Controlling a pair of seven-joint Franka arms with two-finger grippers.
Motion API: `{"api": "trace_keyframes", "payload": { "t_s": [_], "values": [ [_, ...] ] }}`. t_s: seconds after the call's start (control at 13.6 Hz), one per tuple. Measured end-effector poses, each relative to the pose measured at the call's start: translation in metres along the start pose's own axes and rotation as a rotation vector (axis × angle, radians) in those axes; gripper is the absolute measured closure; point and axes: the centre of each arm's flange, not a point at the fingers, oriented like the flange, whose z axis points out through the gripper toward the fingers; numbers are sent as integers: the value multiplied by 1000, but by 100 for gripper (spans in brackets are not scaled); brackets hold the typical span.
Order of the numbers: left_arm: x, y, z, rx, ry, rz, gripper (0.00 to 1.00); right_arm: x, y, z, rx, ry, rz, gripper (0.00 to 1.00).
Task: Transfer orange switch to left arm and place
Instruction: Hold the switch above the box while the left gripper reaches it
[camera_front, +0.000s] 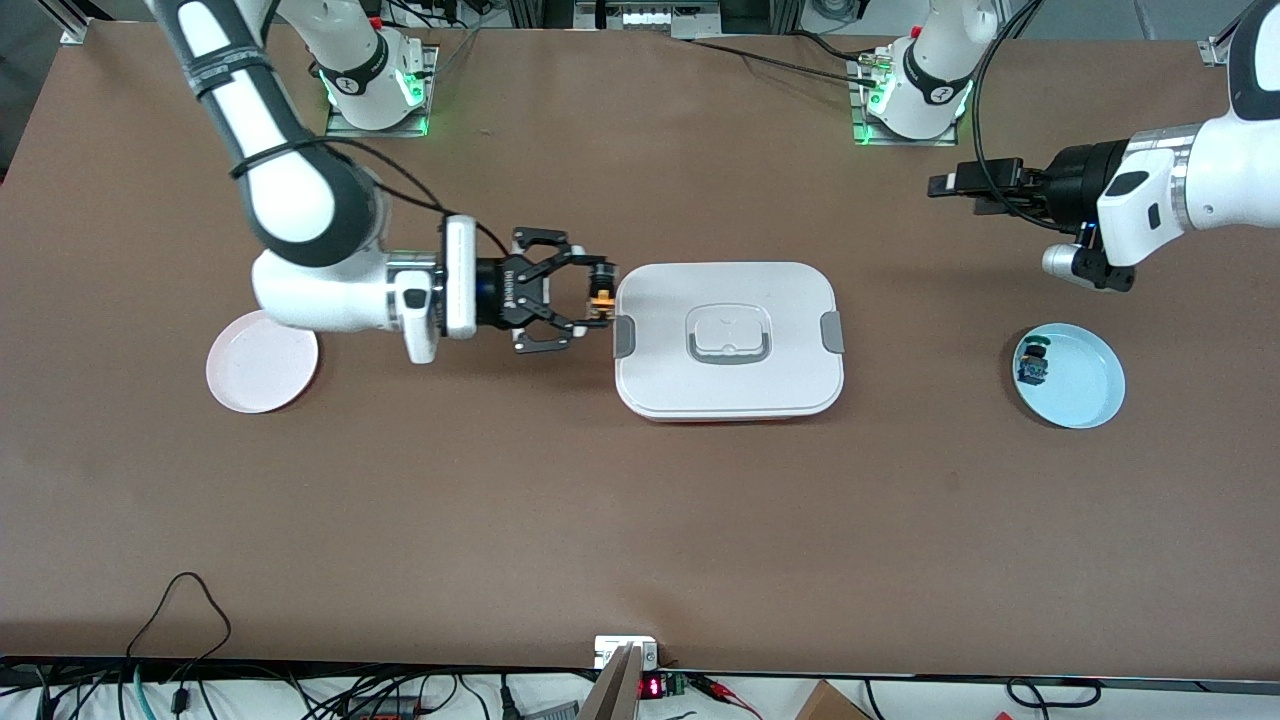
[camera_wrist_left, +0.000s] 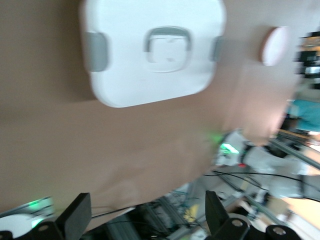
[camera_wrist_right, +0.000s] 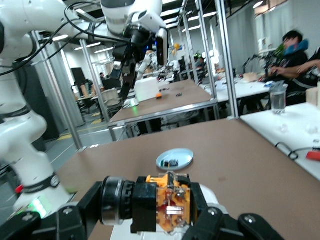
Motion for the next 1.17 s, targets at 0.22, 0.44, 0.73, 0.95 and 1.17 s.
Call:
{"api": "trace_keyframes", "payload": {
  "t_s": [0.22,0.44,0.73,0.95,1.17],
  "values": [
    [31,12,13,-239,23,10,0,27,-20,54,-56,66,-16,27],
    [52,36,25,-442,67,37,0,34,-23,76,-106,60,-59,27],
    [76,34,36,-617,124,148,0,26,-25,100,-123,71,-68,27],
    [104,29,81,-639,167,205,0,18,-23,105,-128,83,-85,27],
    [115,31,117,-673,188,232,0,19,-21,105,-129,86,-92,27]
  ]
}}
